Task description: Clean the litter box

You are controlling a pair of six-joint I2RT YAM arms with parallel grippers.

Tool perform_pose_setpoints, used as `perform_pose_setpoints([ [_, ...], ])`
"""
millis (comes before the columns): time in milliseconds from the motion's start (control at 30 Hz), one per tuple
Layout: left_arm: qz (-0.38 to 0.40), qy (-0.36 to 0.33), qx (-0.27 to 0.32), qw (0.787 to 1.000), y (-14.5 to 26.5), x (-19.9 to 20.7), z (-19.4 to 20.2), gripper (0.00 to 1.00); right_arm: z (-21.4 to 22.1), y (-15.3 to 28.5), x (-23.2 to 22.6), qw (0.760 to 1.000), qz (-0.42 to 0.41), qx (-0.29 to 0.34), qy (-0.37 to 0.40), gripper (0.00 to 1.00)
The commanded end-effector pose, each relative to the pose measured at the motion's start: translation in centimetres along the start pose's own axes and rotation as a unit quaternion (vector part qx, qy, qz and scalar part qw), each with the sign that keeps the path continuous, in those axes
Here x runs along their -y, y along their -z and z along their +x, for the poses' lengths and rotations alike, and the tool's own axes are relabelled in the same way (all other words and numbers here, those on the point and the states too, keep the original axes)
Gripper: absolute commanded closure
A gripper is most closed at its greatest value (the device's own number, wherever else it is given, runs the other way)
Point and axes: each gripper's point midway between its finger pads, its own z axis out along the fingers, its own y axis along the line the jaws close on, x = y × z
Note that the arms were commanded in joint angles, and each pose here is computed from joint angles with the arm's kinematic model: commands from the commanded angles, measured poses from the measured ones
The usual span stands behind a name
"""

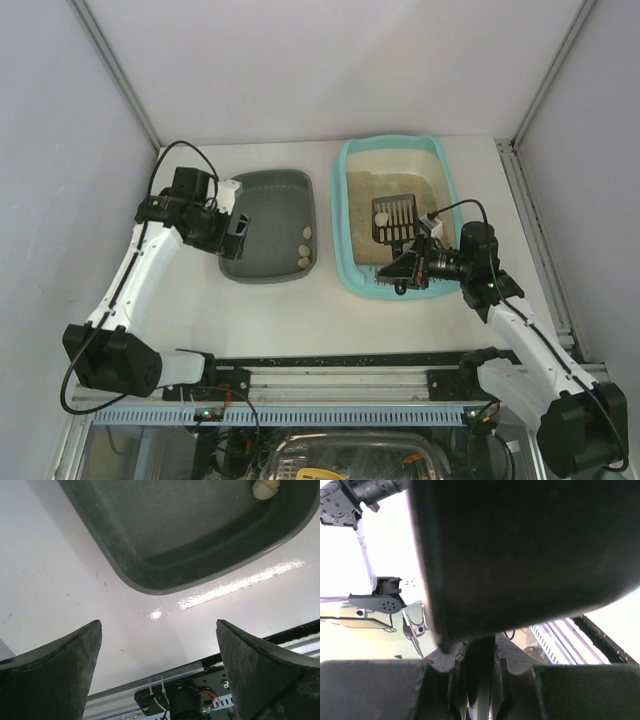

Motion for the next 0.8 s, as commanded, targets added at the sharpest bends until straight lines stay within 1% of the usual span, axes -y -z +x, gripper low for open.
perform_pose_setpoints([
  [0,-0.059,0.004,0.03,0.998,1.0,-1.8,0.1,0.0,-0.4,-0.5,-3.6,0.997,-0.036,0.005,0.069,1.0],
  [67,-0.086,0.029,0.039,0.995,1.4,-3.2,0.1,0.0,-0.1,-1.3,-4.2,0.996,-0.016,-0.015,0.089,1.0],
  [133,-0.109,0.072,0.052,0.99,1.8,-5.0,-0.2,0.0,0.1,-2.3,-4.7,0.995,-0.007,-0.033,0.095,1.0],
  [200,-0.114,0.119,0.065,0.984,2.3,-6.4,-0.5,0.0,0.1,-3.6,-5.3,0.994,-0.005,-0.04,0.099,1.0],
  [300,-0.09,0.196,0.085,0.973,2.5,-7.6,-0.6,0.0,0.1,-5.8,-5.4,0.993,0.013,-0.05,0.105,1.0],
  [400,-0.048,0.246,0.098,0.963,2.5,-7.6,-0.6,0.0,0.4,-8.6,-5.0,0.989,0.044,-0.072,0.123,1.0],
  [467,-0.031,0.257,0.105,0.96,2.6,-7.3,-0.6,0.0,0.8,-10.5,-5.4,0.983,0.061,-0.088,0.148,1.0],
  [600,-0.014,0.263,0.119,0.957,2.7,-6.8,-0.8,0.0,2.1,-14.2,-3.9,0.967,0.114,-0.118,0.197,1.0],
  [767,-0.01,0.265,0.122,0.956,2.6,-6.4,-0.4,0.0,2.6,-17.2,-0.8,0.932,0.203,-0.124,0.274,1.0],
])
